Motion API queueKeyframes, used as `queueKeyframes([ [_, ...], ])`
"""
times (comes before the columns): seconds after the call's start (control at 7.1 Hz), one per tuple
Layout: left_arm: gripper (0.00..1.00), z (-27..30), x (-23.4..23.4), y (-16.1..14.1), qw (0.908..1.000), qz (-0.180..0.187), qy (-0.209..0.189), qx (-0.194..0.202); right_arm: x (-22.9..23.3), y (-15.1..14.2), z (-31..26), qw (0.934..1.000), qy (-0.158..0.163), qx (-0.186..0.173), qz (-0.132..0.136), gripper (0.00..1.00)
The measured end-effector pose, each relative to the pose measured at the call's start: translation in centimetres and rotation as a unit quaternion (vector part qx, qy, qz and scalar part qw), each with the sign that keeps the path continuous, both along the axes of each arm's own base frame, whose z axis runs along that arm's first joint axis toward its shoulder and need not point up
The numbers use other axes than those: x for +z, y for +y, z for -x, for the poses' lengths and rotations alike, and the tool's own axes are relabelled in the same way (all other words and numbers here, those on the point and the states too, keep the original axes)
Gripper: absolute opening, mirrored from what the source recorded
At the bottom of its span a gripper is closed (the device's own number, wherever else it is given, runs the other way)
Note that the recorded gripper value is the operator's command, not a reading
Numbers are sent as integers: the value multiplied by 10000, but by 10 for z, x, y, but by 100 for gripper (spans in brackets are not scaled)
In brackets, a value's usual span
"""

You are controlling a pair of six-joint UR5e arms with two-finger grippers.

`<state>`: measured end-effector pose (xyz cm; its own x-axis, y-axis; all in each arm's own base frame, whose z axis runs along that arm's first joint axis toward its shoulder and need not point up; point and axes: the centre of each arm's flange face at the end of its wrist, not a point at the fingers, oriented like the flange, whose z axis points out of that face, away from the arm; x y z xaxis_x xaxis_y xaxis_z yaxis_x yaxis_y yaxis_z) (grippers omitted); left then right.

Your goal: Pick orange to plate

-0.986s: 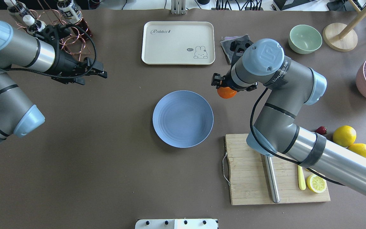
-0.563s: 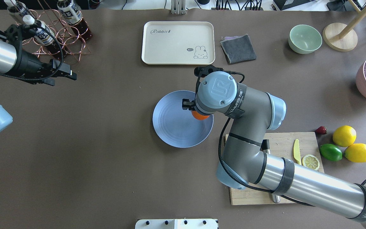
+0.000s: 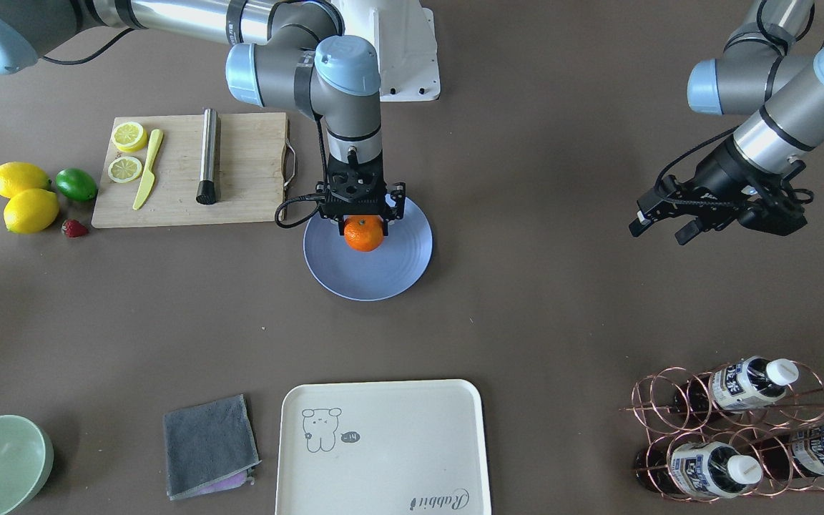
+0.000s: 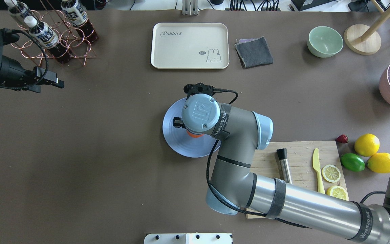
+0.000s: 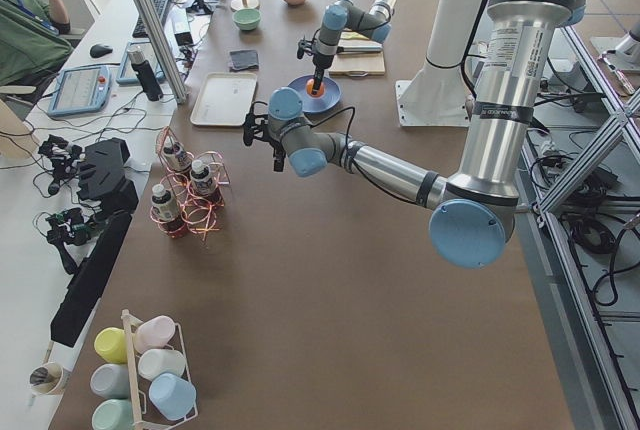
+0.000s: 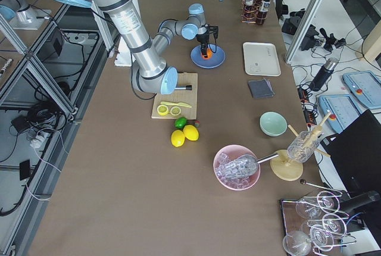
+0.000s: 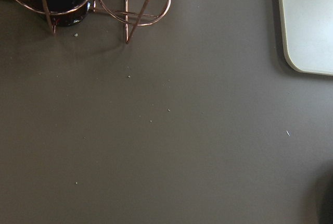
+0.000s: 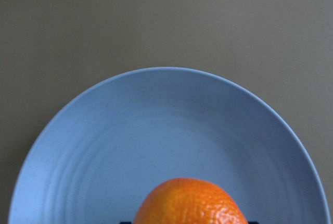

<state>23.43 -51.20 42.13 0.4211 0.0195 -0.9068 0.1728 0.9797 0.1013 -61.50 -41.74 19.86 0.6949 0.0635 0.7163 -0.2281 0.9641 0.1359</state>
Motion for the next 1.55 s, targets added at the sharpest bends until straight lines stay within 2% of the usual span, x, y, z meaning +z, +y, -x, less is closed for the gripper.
queueKeyframes([
  [0.14, 98, 1, 3, -1, 10000, -29, -26, 15, -1, 1, 6, 10000, 16, 3, 0, 100],
  [0.56, 98, 1, 10, -3, 10000, -20, -73, 34, 1, 2, 13, 9998, 107, 63, -128, 100],
  [0.7, 98, 1, 10, -3, 10000, -22, -73, 35, -10, -1, 3, 9999, 4, 66, -157, 100],
  [0.99, 98, 2, 10, -2, 10000, -67, -57, 38, -49, -20, -54, 9995, -298, 40, -12, 100],
  [1.13, 98, 6, 13, 0, 9999, -155, -59, 43, -66, -26, -90, 9994, -346, -13, 69, 100],
  [1.27, 98, 18, 22, 1, 9994, -303, -134, 52, -69, -32, -125, 9994, -320, -55, 150, 100],
  [1.55, 98, 85, 58, 2, 9970, -672, -384, 31, -34, -51, -212, 9994, -237, -169, 196, 100],
])
